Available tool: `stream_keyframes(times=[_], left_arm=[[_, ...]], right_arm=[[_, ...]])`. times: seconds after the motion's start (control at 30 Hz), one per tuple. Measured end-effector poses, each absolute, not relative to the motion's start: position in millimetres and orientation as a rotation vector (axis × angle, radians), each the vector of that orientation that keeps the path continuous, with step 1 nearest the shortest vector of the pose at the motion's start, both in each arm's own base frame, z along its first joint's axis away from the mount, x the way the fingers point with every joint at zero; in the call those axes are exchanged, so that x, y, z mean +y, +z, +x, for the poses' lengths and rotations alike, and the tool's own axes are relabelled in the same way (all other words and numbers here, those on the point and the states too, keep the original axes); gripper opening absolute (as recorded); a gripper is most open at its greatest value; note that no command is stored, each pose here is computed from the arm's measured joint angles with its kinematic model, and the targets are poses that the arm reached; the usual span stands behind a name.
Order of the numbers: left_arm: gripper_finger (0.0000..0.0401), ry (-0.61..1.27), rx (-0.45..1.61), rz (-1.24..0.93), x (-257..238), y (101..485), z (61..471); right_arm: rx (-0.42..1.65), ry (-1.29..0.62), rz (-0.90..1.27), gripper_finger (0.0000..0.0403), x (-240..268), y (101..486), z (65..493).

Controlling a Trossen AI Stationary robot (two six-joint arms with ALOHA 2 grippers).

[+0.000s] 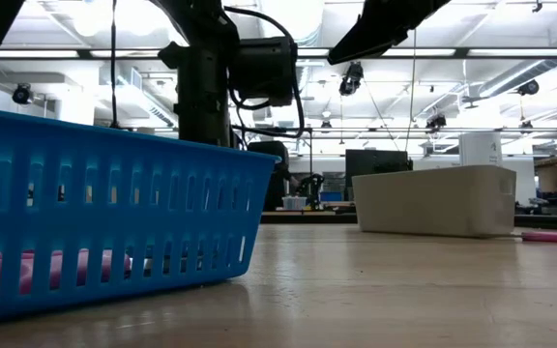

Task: Pick & Place Paint Supplies
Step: Put the green scissors into the blue bin

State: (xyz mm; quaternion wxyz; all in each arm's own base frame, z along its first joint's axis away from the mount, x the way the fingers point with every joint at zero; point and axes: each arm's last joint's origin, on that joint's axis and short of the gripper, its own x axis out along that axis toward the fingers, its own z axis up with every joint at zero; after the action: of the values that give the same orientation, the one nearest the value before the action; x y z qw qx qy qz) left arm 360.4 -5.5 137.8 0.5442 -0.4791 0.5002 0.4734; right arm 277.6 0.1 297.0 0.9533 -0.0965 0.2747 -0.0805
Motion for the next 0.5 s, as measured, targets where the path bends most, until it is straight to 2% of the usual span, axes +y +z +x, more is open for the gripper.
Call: stream_keyframes(times=[0.33,0.5], left_arm=[[0.0097,1.111,1.191,-1.128,-5.5,141.2,361.9],[0.0097,1.032,1.184,-1.050,-5.1,152.0,368.9]], right_arm=[[0.558,-0.163,-0.196,0.0143,0.1,297.0,277.6],[0.558,-0.164,-0.196,0.0143,0.1,297.0,277.6]])
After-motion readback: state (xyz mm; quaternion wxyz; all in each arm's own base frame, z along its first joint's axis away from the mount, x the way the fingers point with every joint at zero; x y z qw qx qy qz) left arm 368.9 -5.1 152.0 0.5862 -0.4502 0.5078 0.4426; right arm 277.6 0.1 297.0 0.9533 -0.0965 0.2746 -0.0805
